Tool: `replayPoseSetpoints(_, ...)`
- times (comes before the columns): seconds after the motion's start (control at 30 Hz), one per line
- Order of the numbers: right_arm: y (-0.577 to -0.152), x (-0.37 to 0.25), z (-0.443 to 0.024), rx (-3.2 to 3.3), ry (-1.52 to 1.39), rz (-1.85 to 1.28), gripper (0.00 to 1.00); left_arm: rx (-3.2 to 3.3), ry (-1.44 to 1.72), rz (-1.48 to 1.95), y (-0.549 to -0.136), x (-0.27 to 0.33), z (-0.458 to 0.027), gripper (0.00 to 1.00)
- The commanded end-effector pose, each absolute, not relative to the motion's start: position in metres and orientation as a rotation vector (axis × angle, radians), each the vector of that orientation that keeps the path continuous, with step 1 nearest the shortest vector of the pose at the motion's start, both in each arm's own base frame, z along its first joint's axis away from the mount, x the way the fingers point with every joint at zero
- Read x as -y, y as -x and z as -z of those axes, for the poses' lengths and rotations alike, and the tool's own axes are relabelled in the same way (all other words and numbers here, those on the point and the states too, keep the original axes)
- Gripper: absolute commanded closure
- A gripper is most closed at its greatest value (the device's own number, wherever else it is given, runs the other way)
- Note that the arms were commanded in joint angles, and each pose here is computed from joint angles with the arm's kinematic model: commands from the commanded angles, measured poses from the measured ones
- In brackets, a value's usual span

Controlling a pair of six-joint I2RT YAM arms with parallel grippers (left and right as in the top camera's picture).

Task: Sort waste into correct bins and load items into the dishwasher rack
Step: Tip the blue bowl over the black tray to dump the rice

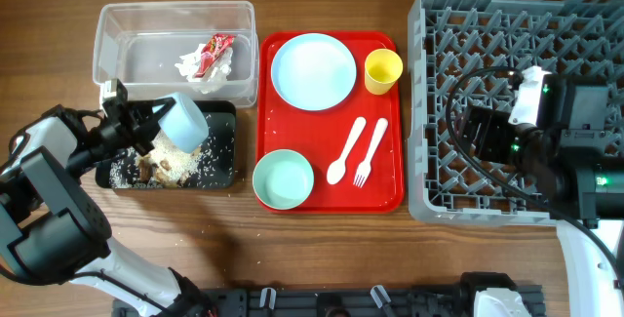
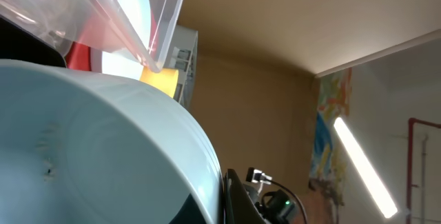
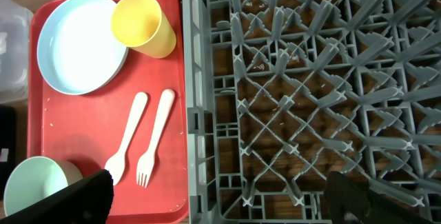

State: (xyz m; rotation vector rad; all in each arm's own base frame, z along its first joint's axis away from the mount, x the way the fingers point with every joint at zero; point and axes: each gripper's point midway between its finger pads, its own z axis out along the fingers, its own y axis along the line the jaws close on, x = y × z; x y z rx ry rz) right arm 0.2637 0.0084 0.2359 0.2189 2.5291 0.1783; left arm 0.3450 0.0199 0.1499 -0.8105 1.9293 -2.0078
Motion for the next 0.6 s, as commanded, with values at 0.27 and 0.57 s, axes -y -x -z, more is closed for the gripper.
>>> replayPoseSetpoints(0.27,-0.265,-0.009,-0.242,-2.516,-0.236,-0.193,0.00,-1.897,0.877,2.082,-0.343,-0.014,-0.166,0.96)
replayPoseSetpoints(0.57,-0.266,-0.010,-0.243,-2.511,-0.232,-0.205,0.00,-2.055,0.351,1.877,-0.334,0.041,-0.249,0.96)
